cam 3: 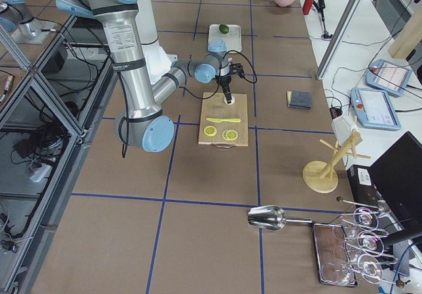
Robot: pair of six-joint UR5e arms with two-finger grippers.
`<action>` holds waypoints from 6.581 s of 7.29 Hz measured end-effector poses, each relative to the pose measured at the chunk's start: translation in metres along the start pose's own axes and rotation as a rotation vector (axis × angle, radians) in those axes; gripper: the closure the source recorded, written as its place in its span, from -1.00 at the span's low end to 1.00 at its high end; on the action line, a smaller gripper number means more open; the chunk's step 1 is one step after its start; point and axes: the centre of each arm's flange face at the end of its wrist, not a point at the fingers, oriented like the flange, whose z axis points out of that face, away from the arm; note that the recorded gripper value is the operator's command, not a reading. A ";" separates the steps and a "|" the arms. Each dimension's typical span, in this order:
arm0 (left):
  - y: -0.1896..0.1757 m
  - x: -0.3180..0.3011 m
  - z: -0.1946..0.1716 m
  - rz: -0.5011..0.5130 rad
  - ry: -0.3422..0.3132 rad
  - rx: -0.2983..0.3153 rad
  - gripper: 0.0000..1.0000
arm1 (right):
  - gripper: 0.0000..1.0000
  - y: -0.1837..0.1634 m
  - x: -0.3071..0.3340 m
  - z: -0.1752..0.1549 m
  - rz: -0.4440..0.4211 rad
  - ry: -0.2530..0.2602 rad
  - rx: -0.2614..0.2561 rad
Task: Put spoon and bun in bowl
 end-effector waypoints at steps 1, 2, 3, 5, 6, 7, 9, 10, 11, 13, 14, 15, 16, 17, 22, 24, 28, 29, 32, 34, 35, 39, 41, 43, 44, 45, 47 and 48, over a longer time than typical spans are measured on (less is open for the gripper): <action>0.000 0.000 0.000 0.000 0.000 0.000 -1.00 | -0.39 -0.002 -0.008 0.002 -0.005 -0.005 0.000; 0.000 0.000 0.000 0.001 0.000 0.000 -1.00 | -0.12 -0.003 -0.014 0.005 -0.008 -0.005 -0.004; 0.000 0.000 0.000 0.002 0.000 0.000 -1.00 | 0.36 -0.004 -0.017 0.008 -0.009 -0.004 -0.006; 0.000 0.000 0.000 0.003 -0.001 0.001 -1.00 | 1.00 -0.003 -0.020 0.011 -0.012 -0.002 -0.012; 0.000 0.000 0.000 0.003 -0.001 0.001 -1.00 | 1.00 -0.002 -0.020 0.011 -0.014 -0.003 -0.014; 0.000 0.000 0.000 0.003 -0.001 0.001 -1.00 | 1.00 -0.003 -0.023 0.009 -0.016 -0.007 -0.012; 0.000 0.001 -0.001 0.005 -0.001 0.003 -1.00 | 1.00 -0.018 -0.050 -0.008 -0.005 -0.029 0.001; 0.000 0.002 -0.002 0.006 -0.001 0.004 -1.00 | 1.00 -0.030 -0.080 -0.026 0.035 -0.043 0.004; -0.001 0.003 -0.002 0.007 0.000 0.005 -1.00 | 1.00 -0.037 -0.115 -0.047 0.075 -0.060 0.006; -0.001 0.003 -0.003 0.008 0.001 0.005 -1.00 | 1.00 -0.028 -0.183 -0.063 0.126 -0.073 0.033; 0.000 0.003 -0.003 0.008 0.001 0.005 -1.00 | -0.98 -0.019 -0.208 -0.059 0.134 -0.064 0.042; 0.000 0.004 -0.003 0.008 0.001 0.005 -1.00 | -1.00 -0.011 -0.224 -0.051 0.132 -0.050 0.048; 0.000 0.004 -0.003 0.007 0.001 0.005 -1.00 | -1.00 -0.004 -0.232 -0.045 0.127 -0.034 0.060; 0.000 0.004 -0.003 0.007 0.001 0.005 -1.00 | -1.00 -0.003 -0.234 -0.043 0.121 -0.023 0.074; -0.002 0.005 -0.005 0.013 0.001 0.010 -1.00 | -1.00 -0.128 -0.058 -0.079 -0.058 -0.036 0.016; -0.002 0.007 -0.007 0.015 0.001 0.012 -1.00 | -1.00 -0.164 0.099 -0.099 -0.188 -0.058 -0.037; -0.003 0.009 -0.009 0.021 0.001 0.018 -1.00 | -1.00 -0.093 0.398 -0.123 -0.205 -0.044 -0.104; -0.003 0.011 -0.010 0.025 0.001 0.022 -1.00 | -1.00 -0.051 0.452 -0.119 -0.131 -0.025 -0.131; -0.004 0.015 -0.013 0.033 0.001 0.028 -1.00 | -1.00 0.042 0.544 -0.121 0.069 -0.025 -0.166; -0.004 0.019 -0.015 0.039 0.001 0.030 -1.00 | -1.00 0.058 0.554 -0.119 0.106 -0.043 -0.172; -0.003 0.021 -0.017 0.043 0.001 0.032 -1.00 | -1.00 0.058 0.554 -0.120 0.109 -0.045 -0.171; -0.003 0.024 -0.019 0.052 0.001 0.038 -1.00 | -1.00 0.056 0.552 -0.123 0.084 -0.042 -0.144; -0.003 0.024 -0.019 0.052 0.001 0.038 -1.00 | -1.00 0.055 0.551 -0.124 0.066 -0.040 -0.134; -0.002 0.023 -0.018 0.047 0.001 0.034 -1.00 | -1.00 0.054 0.551 -0.125 0.061 -0.039 -0.130; -0.002 0.023 -0.018 0.047 0.001 0.034 -1.00 | -1.00 0.054 0.550 -0.125 0.064 -0.039 -0.130; -0.001 0.023 -0.018 0.047 0.001 0.034 -1.00 | -1.00 0.053 0.549 -0.127 0.064 -0.041 -0.126; -0.001 0.023 -0.018 0.048 0.001 0.035 -1.00 | -1.00 0.053 0.548 -0.127 0.065 -0.043 -0.125; -0.001 0.023 -0.018 0.049 0.001 0.036 -1.00 | -1.00 0.053 0.548 -0.127 0.065 -0.043 -0.125</action>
